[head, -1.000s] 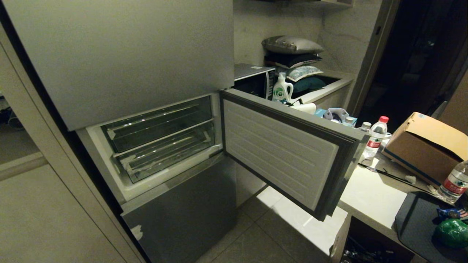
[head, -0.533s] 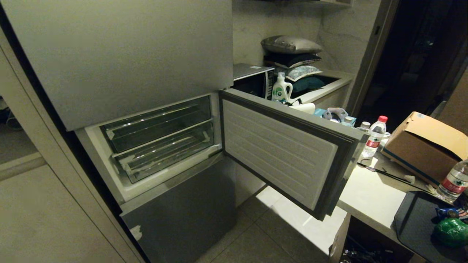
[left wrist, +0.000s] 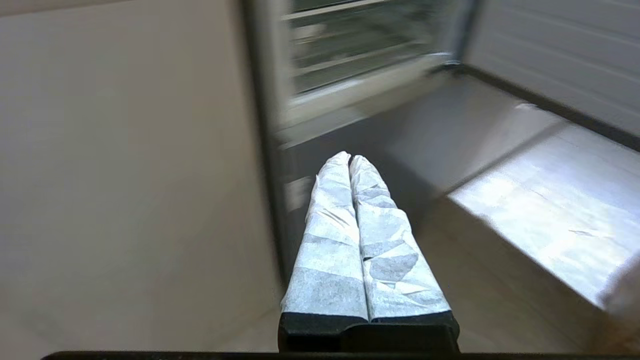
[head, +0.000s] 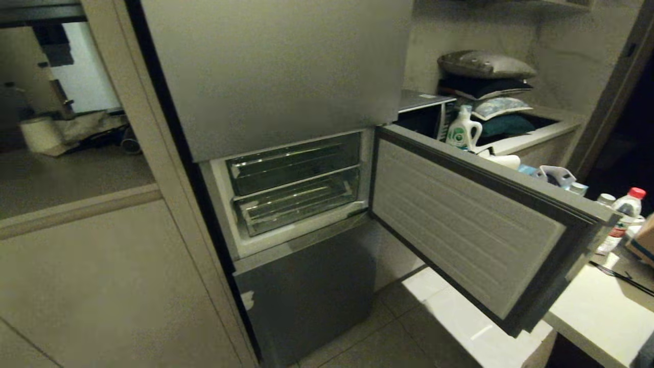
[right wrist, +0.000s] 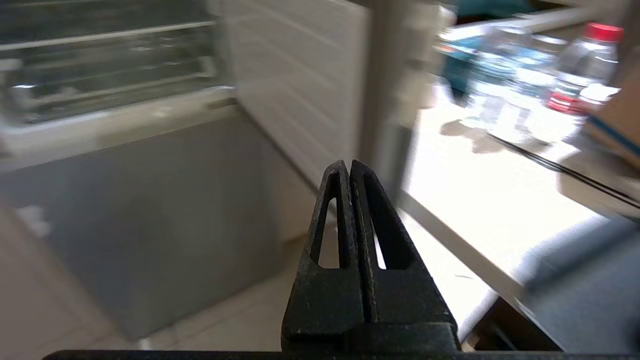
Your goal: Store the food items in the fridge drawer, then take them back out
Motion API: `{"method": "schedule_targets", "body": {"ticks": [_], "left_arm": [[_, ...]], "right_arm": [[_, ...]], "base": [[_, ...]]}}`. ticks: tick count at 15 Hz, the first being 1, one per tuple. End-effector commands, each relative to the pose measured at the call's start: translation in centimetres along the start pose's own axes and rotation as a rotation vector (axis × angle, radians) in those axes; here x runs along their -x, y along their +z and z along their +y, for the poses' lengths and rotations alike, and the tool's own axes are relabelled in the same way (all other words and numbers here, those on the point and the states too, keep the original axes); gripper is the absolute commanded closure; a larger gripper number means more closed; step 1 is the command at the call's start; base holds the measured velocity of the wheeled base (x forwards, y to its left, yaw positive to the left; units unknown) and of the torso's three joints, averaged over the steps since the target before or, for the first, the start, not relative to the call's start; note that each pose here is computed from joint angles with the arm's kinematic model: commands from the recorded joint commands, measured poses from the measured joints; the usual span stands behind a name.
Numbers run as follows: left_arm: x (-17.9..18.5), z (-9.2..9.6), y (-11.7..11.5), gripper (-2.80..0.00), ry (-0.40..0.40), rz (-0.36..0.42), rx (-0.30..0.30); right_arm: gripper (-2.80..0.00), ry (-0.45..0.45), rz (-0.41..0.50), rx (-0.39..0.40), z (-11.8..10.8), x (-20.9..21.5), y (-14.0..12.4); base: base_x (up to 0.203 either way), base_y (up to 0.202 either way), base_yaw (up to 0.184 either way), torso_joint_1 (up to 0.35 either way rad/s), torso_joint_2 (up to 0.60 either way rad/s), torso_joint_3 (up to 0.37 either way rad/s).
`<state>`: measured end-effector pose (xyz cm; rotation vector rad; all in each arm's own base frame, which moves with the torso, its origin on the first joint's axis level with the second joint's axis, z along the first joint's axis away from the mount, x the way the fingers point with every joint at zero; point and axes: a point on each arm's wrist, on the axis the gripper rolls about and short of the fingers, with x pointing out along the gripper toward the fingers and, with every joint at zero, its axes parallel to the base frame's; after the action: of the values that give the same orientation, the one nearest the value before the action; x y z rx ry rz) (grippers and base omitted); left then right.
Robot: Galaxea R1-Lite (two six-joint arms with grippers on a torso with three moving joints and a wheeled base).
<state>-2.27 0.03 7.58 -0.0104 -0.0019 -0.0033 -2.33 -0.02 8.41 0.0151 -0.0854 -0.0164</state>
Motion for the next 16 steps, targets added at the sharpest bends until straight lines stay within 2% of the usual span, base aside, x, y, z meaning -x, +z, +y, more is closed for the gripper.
{"method": "schedule_targets", "body": {"ticks": [1, 12, 16], "left_arm": [[0.00, 0.00, 0.02, 0.00, 0.000, -0.001, 0.000], [-0.01, 0.00, 0.02, 0.00, 0.000, 0.000, 0.000], [0.00, 0.00, 0.02, 0.00, 0.000, -0.001, 0.000]], "right_arm": [[0.00, 0.000, 0.029, 0.000, -0.01, -0.17, -0.85], [0.00, 0.000, 0.029, 0.000, -0.01, -0.17, -0.85], [0.00, 0.000, 0.029, 0.000, -0.01, -0.17, -0.85]], "base": [[-0.004, -0.013, 0.180, -0.001, 0.01, 0.004], [0.001, -0.009, 0.174, 0.002, 0.00, 0.003], [0.001, -0.002, 0.048, 0.003, 0.00, 0.004]]}}
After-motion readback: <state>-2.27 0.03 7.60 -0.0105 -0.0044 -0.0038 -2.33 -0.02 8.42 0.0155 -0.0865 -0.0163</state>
